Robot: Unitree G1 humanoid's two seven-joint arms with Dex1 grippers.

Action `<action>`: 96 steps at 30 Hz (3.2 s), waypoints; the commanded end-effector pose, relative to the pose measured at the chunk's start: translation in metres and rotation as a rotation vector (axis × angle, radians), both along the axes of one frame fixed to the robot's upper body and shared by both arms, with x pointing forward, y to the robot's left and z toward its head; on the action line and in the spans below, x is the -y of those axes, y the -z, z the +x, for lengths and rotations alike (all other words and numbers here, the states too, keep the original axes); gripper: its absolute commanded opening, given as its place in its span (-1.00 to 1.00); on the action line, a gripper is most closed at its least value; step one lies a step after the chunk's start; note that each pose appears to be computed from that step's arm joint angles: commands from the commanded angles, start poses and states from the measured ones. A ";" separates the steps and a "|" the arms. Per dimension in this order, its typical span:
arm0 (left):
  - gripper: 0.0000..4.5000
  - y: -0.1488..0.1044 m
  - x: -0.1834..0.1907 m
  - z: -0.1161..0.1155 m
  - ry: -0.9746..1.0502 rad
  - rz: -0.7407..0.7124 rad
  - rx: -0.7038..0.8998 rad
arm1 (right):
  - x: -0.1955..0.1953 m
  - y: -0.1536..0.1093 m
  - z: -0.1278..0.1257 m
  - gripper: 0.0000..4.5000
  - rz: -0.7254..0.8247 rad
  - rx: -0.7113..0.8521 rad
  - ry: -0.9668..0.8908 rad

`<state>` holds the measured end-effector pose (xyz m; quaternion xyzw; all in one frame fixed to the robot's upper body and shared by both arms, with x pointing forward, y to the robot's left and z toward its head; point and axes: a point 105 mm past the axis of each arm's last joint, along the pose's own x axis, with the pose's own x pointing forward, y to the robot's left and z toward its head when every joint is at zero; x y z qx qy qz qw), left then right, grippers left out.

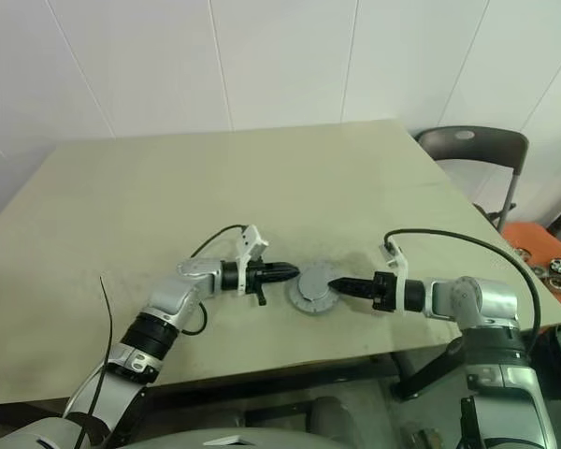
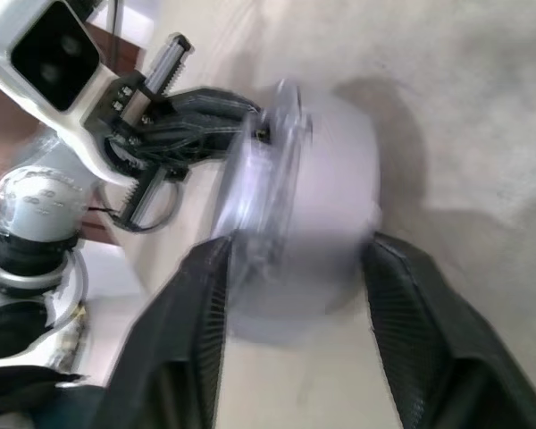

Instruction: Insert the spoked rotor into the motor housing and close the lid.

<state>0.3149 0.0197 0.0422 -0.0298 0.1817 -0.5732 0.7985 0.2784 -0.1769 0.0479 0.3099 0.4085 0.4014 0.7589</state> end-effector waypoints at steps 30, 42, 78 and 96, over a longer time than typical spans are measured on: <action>-0.80 0.009 0.002 -0.006 0.011 0.026 -0.028 | -0.017 -0.006 -0.003 -0.35 0.079 -0.056 -0.031; -0.80 -0.053 -0.049 0.027 -0.196 -0.160 0.064 | -0.027 -0.004 0.006 -0.35 0.111 -0.069 0.030; -0.80 -0.080 -0.118 0.012 -0.423 -0.467 -0.111 | -0.038 -0.065 0.066 -0.35 0.507 -0.129 0.247; -0.80 -0.075 -0.138 -0.004 -0.578 -0.861 -0.380 | -0.060 -0.114 0.073 -0.35 0.598 -0.105 0.093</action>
